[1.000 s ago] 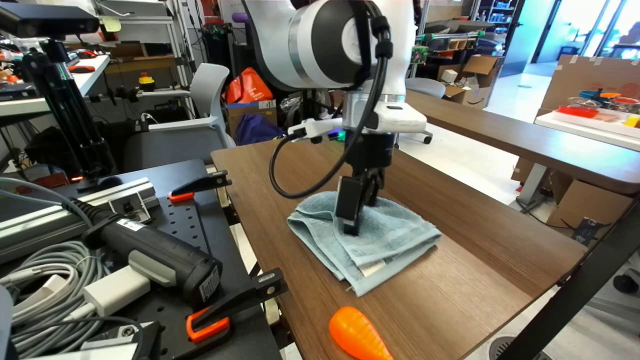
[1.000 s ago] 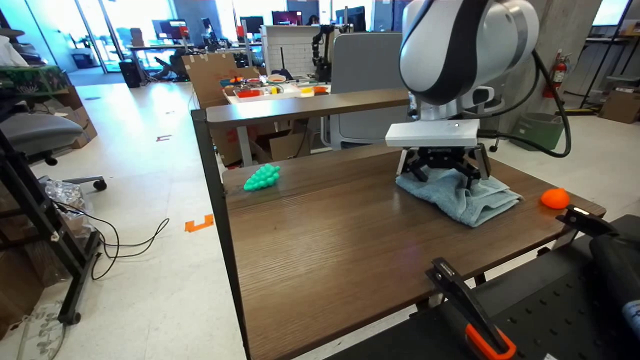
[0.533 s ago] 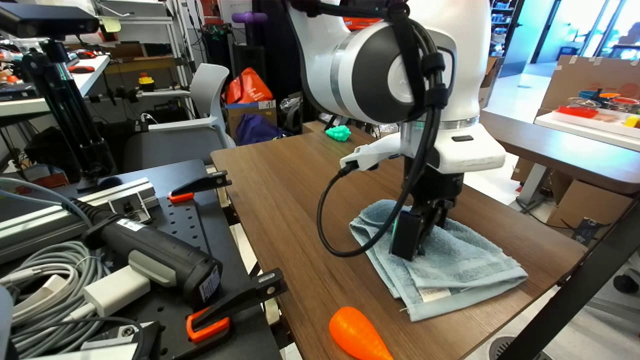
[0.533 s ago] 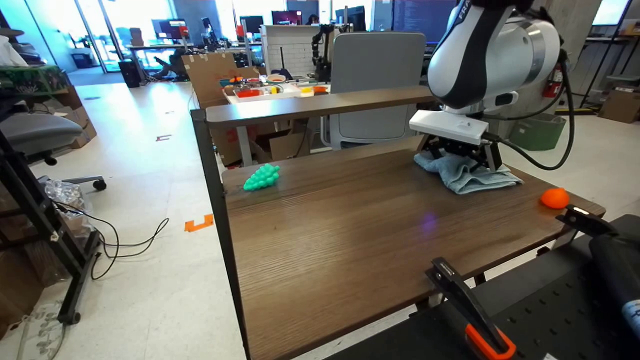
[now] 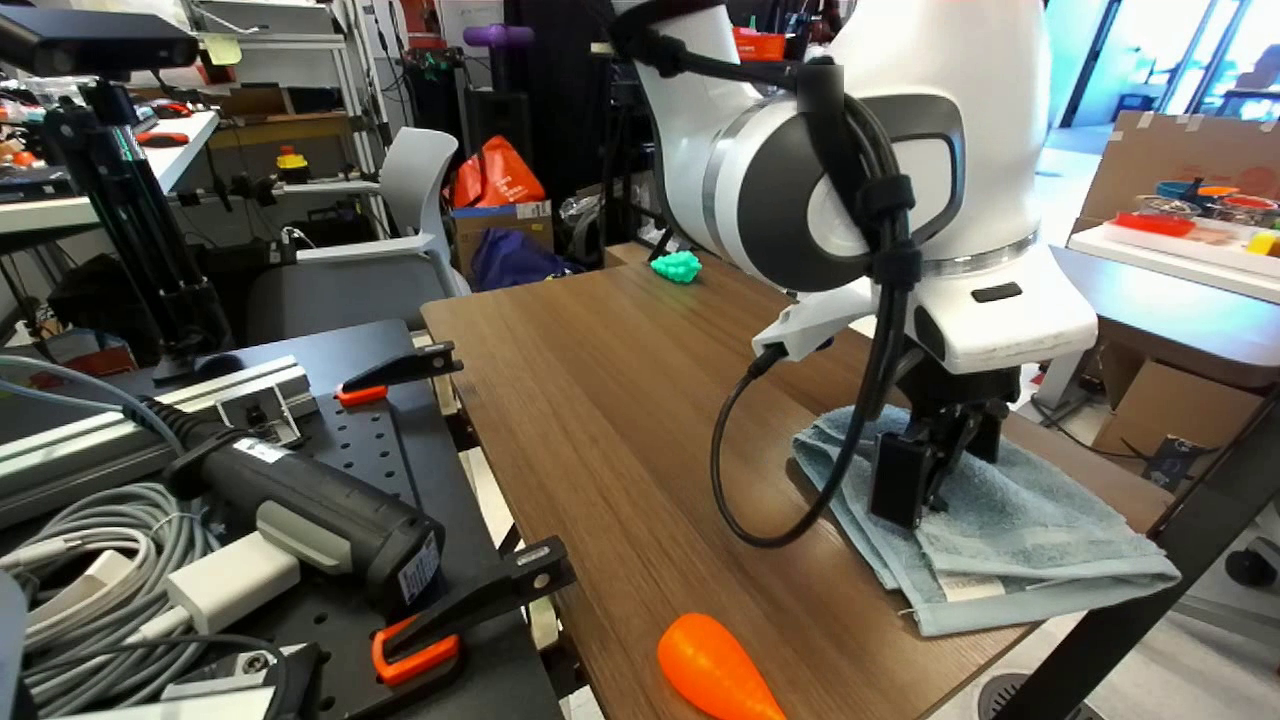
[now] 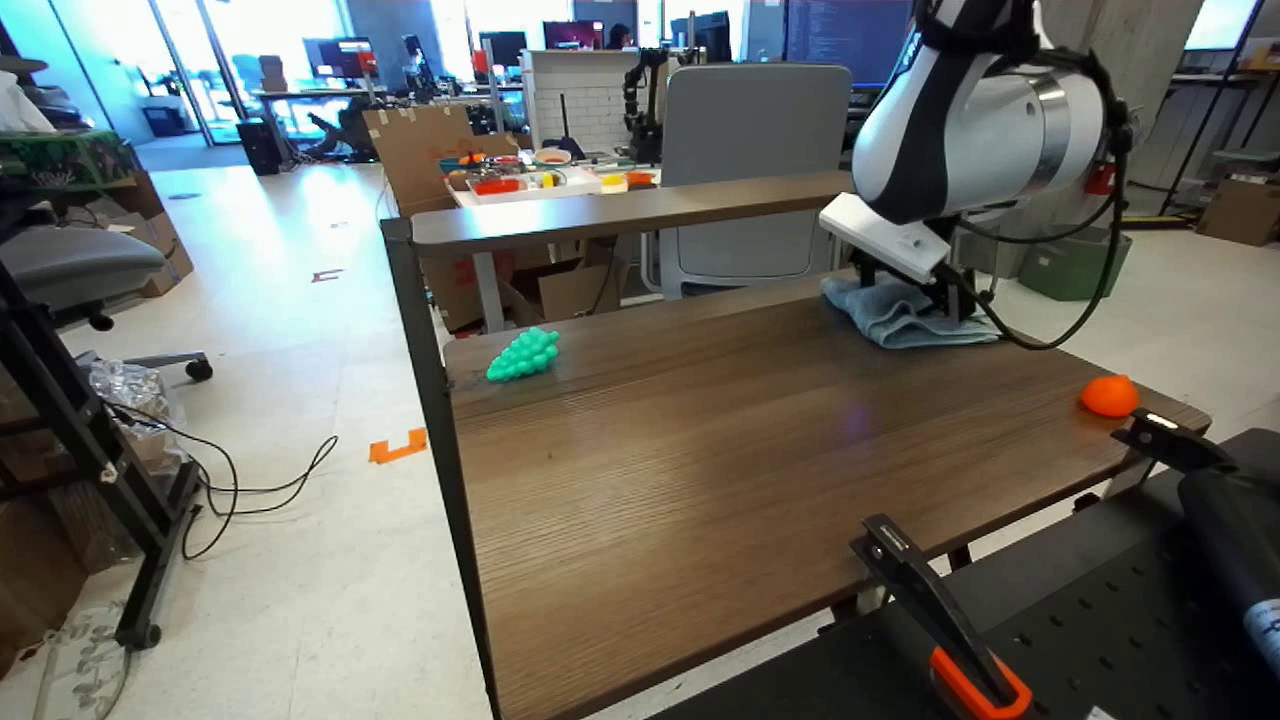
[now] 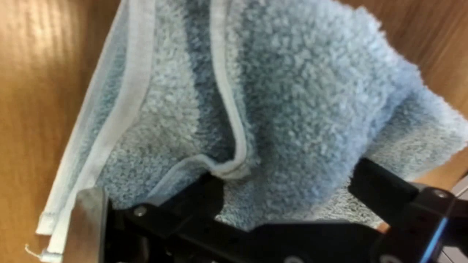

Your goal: Use the towel the table

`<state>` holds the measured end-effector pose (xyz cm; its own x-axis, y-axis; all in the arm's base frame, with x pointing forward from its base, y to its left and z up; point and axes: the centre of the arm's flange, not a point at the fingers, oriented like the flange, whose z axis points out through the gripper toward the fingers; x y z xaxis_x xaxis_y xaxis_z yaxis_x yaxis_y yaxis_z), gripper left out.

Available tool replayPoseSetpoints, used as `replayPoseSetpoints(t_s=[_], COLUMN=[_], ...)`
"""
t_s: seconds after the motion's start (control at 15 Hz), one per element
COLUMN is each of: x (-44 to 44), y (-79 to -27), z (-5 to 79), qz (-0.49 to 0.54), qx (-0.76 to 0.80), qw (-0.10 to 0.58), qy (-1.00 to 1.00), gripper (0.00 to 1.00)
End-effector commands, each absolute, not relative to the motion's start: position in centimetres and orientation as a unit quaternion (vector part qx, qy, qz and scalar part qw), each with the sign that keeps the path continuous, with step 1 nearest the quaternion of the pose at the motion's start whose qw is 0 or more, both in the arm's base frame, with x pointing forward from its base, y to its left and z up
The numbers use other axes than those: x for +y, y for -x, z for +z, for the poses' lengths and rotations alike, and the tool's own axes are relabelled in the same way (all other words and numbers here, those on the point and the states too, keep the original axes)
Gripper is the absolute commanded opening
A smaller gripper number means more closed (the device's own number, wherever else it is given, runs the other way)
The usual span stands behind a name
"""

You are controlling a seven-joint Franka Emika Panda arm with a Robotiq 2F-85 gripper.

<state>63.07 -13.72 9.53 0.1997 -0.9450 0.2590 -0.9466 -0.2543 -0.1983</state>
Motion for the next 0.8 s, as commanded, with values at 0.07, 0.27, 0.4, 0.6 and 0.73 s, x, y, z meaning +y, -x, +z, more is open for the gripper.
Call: replayPoseSetpoints(t_s=[0.07, 0.27, 0.4, 0.6, 0.73], x=[-13.1, -11.6, -9.4, -0.1, 5.3], y=[-64.3, -64.1, -62.9, -64.7, -64.7], z=[8.8, 8.6, 8.7, 10.2, 11.2], qz=[0.214, 0.217, 0.194, 0.169, 0.165], qx=[-0.616, -0.598, -0.572, -0.515, -0.478], qw=[-0.057, -0.086, -0.116, -0.162, -0.181], qy=[-0.756, -0.767, -0.788, -0.825, -0.844], gripper=[1.0, 1.0, 1.0, 1.0, 1.0])
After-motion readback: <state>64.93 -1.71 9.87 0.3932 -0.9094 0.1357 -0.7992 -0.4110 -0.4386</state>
